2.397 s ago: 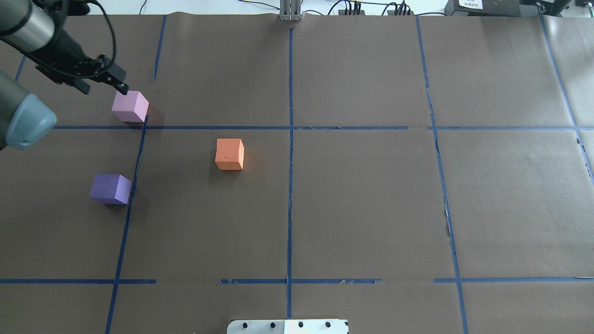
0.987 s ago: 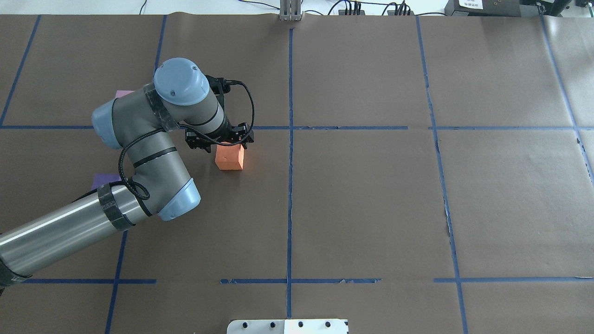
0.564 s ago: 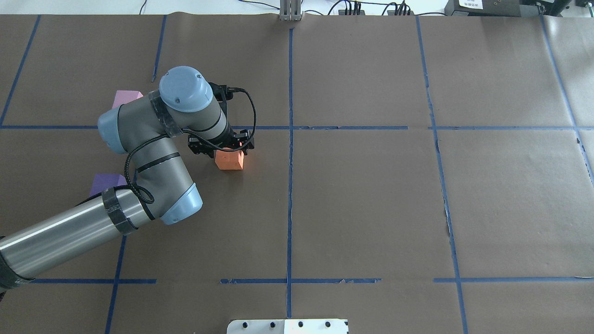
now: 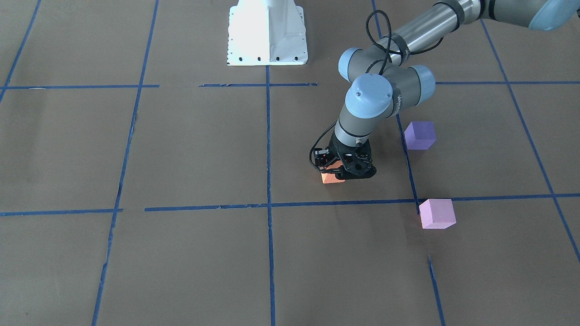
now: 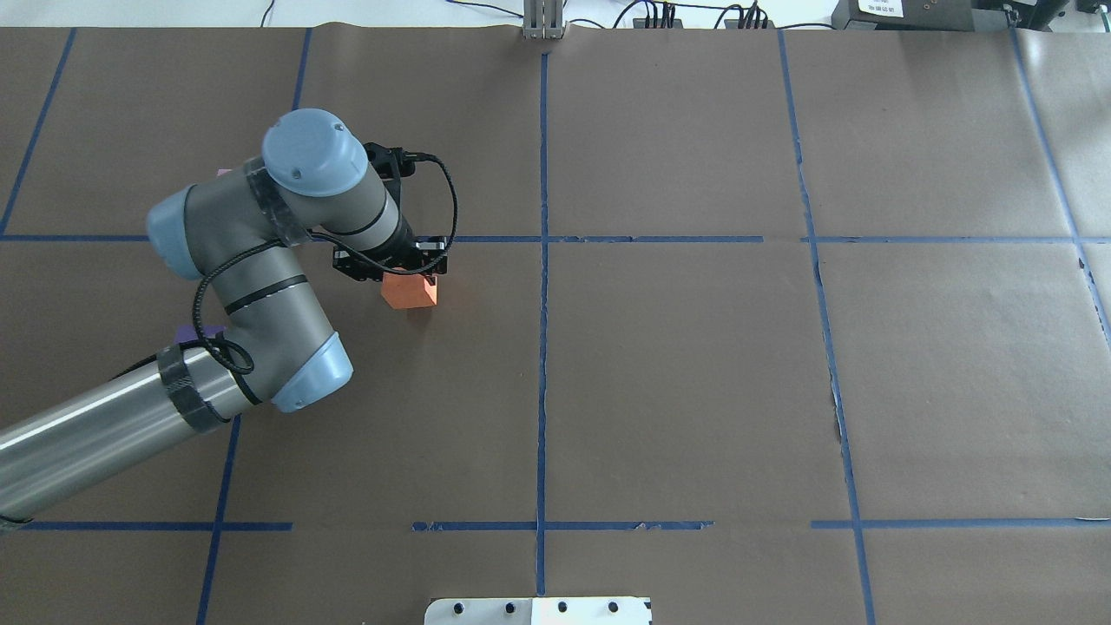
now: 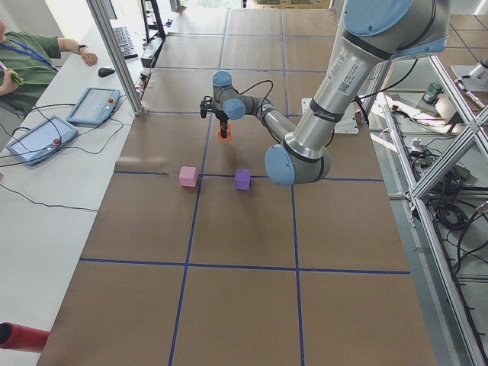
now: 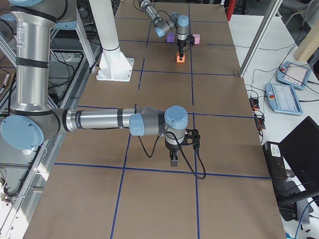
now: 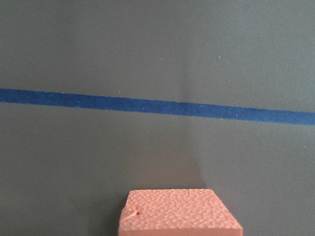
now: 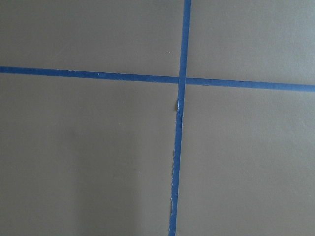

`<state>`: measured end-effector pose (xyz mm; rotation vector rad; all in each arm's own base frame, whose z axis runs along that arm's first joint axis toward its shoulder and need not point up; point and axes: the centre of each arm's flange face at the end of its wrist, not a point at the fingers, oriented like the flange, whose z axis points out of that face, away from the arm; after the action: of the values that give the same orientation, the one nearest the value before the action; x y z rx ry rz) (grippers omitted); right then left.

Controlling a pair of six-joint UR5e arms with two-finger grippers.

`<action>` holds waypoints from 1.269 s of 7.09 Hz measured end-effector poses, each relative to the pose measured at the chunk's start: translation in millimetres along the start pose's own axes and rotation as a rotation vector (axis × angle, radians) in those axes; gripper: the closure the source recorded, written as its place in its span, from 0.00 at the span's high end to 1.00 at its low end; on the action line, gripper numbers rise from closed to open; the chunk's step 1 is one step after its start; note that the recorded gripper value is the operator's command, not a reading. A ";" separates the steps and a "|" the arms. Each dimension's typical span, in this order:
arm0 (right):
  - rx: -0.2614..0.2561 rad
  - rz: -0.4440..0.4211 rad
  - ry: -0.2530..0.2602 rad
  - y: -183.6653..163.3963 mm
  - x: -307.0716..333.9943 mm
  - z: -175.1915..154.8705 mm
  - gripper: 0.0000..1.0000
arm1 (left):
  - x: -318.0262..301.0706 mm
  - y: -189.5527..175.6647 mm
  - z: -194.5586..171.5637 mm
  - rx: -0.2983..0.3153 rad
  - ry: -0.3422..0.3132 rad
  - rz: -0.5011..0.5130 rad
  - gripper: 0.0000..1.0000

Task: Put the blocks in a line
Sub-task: 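Carry the orange cube with the left gripper between the pink and purple cubes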

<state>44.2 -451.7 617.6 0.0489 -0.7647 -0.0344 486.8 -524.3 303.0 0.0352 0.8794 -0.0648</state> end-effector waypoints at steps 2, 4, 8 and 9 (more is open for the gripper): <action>0.000 0.000 0.000 0.0 0.1 0.1 1.00 | -74.1 -13.3 -31.0 -0.006 0.005 0.048 0.00; 0.000 0.000 0.000 0.0 0.1 0.1 1.00 | -154.9 -26.2 -36.2 -0.007 -0.041 0.090 0.00; 0.000 0.000 0.000 0.0 0.1 0.1 1.00 | -211.8 -29.4 -19.5 -0.035 -0.098 0.098 0.10; 0.000 0.000 0.000 0.0 0.1 0.1 1.00 | -214.8 -30.8 -11.8 -0.045 -0.107 0.093 0.45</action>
<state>44.2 -451.7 617.7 0.0487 -0.7647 -0.0343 339.0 -545.3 460.9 0.0299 0.7706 0.0400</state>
